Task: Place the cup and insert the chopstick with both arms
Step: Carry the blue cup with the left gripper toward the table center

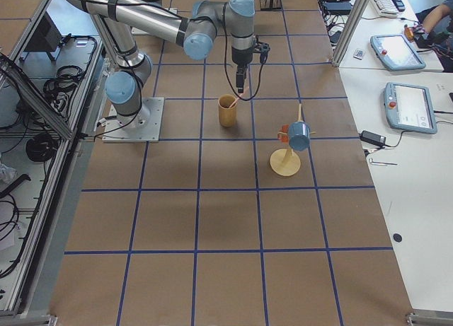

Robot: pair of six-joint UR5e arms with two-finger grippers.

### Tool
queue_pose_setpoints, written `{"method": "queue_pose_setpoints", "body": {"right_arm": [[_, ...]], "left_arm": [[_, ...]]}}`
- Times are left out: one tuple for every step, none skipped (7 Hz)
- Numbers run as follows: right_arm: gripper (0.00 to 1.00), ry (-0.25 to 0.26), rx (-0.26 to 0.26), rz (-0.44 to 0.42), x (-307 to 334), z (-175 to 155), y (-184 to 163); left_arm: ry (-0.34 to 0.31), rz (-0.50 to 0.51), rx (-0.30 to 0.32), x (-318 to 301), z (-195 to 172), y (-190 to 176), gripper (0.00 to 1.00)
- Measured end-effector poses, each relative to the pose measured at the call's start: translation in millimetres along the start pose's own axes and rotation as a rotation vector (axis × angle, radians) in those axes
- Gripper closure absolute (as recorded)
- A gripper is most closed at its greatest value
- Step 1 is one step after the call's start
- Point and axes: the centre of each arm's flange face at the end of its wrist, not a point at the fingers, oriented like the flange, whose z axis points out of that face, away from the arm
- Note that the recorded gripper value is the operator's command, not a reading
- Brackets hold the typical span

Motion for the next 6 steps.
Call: {"method": "queue_pose_setpoints", "body": {"right_arm": [[0.10,-0.037,0.000,0.016,1.1,11.6,-1.3],[0.38,-0.068,-0.009,0.023,-0.8,20.3,-1.9],[0.52,-0.081,-0.017,0.026,-2.1,25.2,-2.3],[0.63,-0.086,-0.021,0.026,-2.5,27.4,-2.7],[0.69,-0.087,-0.022,0.027,-2.5,28.4,-3.0],[0.74,-0.087,-0.022,0.027,-2.6,28.3,-3.1]], "left_arm": [[0.014,-0.041,0.012,49.3,-14.0,-2.8,1.00],[0.022,-0.058,0.032,98.8,-28.1,-4.6,1.00],[0.043,-0.072,0.043,141.8,-35.2,-6.7,1.00],[0.074,-0.093,0.036,177.4,-31.8,-8.0,1.00],[0.089,-0.101,0.028,207.8,-23.9,-11.3,1.00],[0.088,-0.094,0.027,232.3,-14.6,-18.4,1.00]]}}
